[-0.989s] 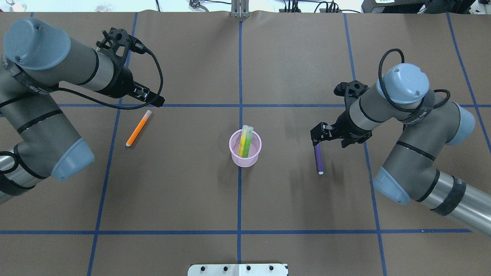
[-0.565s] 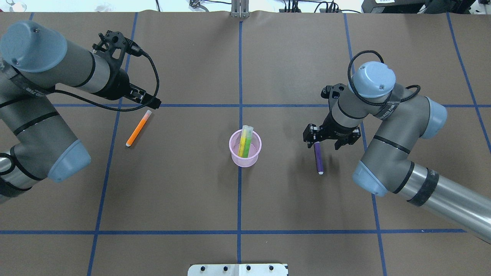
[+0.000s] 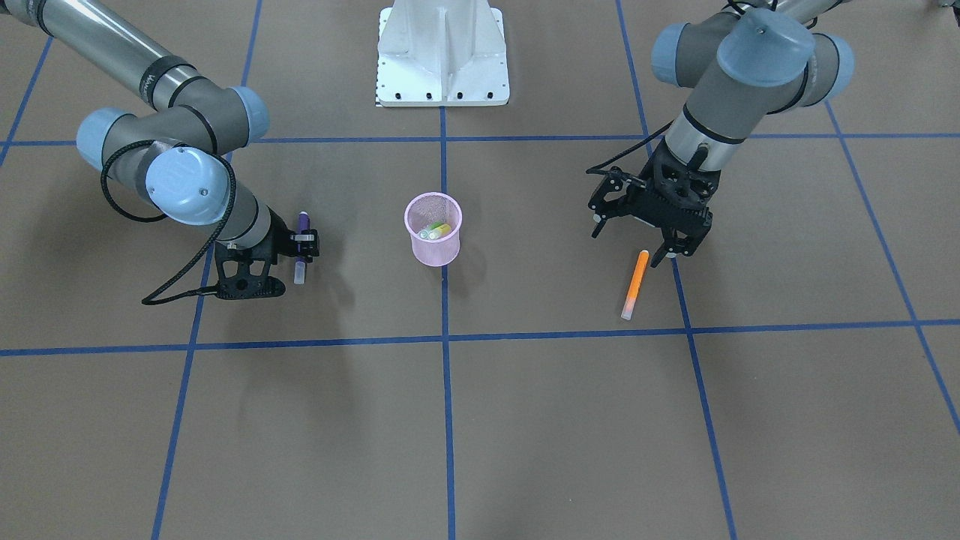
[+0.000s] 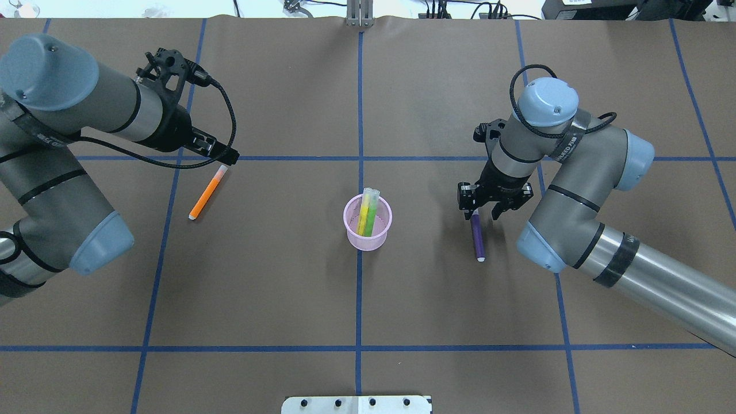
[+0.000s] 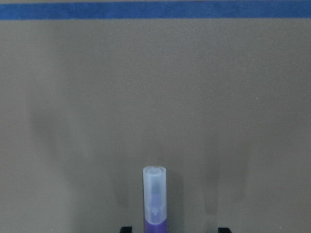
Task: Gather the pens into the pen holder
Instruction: 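Grasp the purple marker with the right gripper while the left gripper nears the orange marker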
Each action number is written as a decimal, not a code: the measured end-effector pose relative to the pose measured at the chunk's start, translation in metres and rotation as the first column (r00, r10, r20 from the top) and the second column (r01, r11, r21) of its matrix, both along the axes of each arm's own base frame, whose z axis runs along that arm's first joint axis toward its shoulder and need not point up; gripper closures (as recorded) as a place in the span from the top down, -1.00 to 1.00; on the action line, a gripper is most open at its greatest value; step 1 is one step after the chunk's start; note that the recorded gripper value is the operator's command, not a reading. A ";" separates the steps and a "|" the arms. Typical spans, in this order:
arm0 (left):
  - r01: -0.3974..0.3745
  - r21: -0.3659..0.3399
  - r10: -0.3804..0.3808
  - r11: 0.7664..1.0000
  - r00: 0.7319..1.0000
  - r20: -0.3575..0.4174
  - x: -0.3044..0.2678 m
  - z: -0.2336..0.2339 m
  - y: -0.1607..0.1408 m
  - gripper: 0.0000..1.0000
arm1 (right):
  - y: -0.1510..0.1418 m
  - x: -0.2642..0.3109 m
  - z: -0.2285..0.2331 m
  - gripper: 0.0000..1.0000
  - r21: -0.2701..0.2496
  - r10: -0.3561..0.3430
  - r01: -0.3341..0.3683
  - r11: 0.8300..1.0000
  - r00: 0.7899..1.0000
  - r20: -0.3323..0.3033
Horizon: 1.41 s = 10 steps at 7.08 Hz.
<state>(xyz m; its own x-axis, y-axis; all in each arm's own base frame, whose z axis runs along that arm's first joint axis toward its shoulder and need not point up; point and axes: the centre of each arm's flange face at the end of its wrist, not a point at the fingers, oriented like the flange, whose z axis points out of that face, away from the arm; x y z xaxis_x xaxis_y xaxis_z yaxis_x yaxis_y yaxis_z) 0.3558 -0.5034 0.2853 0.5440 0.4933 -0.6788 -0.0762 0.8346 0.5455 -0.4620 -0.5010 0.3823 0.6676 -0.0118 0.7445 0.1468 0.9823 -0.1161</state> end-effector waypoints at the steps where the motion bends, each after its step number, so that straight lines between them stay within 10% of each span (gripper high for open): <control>1: 0.001 -0.001 -0.001 1.000 1.000 -0.001 0.000 0.000 0.000 0.92 | -0.002 -0.004 -0.003 0.10 0.001 -0.003 0.003 1.000 1.000 0.003; 4: 0.002 0.000 -0.002 1.000 1.000 -0.003 -0.004 0.000 0.004 0.92 | 0.003 -0.012 -0.003 0.01 -0.002 -0.016 0.016 1.000 1.000 0.001; 6: 0.002 0.000 -0.002 1.000 1.000 -0.003 -0.005 0.001 0.005 0.92 | 0.005 -0.014 0.000 -0.99 -0.007 -0.019 0.019 1.000 1.000 -0.004; 10: -0.001 0.002 0.001 1.000 1.000 0.001 -0.006 0.004 0.006 0.92 | 0.001 -0.002 -0.008 -1.00 -0.031 -0.012 0.013 0.999 1.000 0.025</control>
<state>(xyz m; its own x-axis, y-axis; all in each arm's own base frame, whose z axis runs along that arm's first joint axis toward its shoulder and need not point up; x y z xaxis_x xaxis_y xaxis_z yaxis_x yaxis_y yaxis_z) 0.3502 -0.4977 0.2888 0.5439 0.4954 -0.6773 -0.0778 0.8334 0.5471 -0.4637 -0.5002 0.3743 0.6489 0.0032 0.7609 0.1622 0.9764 -0.1424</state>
